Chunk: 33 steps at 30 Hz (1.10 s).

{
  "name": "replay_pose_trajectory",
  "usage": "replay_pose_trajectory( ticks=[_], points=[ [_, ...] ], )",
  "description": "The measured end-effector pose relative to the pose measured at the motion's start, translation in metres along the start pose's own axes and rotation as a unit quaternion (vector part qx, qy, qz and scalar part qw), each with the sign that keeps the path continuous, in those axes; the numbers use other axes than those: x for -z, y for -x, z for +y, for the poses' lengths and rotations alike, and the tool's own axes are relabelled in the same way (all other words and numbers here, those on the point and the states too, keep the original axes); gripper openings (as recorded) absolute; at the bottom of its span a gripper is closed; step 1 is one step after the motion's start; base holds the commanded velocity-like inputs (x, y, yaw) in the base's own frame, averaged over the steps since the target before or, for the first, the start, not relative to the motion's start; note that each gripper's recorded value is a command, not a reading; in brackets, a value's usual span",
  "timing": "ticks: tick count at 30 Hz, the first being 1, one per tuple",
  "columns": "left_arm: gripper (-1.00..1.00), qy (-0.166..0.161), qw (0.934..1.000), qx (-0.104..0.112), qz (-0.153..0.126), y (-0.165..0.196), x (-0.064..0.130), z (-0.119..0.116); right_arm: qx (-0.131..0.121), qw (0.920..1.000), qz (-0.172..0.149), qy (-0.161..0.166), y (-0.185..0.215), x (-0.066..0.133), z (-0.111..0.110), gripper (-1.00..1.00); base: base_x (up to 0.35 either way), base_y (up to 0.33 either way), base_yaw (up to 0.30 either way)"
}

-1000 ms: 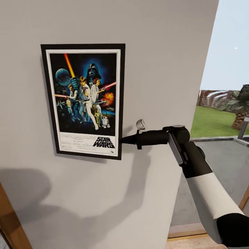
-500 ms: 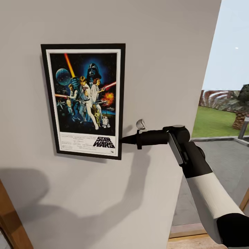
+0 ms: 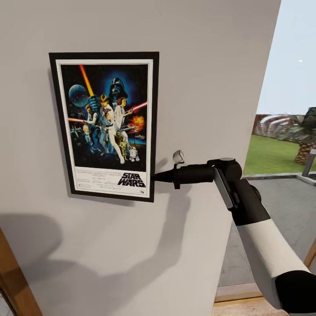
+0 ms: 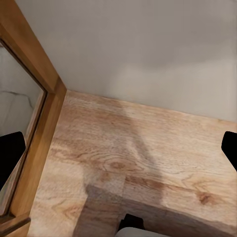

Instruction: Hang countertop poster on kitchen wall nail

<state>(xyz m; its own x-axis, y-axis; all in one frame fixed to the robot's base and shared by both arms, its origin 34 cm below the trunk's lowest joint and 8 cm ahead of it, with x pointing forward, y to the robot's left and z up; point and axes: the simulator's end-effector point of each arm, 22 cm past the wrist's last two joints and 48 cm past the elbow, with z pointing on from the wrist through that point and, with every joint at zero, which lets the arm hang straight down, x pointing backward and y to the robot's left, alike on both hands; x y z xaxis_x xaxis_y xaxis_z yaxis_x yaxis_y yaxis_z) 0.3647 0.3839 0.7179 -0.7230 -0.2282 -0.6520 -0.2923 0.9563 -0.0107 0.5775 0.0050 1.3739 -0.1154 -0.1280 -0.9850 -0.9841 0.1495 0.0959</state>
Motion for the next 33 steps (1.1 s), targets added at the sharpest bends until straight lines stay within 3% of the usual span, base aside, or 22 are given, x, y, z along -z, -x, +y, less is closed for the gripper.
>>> replay_pose_trajectory(
  ticks=[33],
  points=[
    [1.0,0.0,1.0,0.0,0.001,-0.0004,0.0003,0.0001,0.001,1.0,0.0,0.0,0.0009,0.0002,0.0004,-1.0,0.015,0.0,0.0]
  ],
)
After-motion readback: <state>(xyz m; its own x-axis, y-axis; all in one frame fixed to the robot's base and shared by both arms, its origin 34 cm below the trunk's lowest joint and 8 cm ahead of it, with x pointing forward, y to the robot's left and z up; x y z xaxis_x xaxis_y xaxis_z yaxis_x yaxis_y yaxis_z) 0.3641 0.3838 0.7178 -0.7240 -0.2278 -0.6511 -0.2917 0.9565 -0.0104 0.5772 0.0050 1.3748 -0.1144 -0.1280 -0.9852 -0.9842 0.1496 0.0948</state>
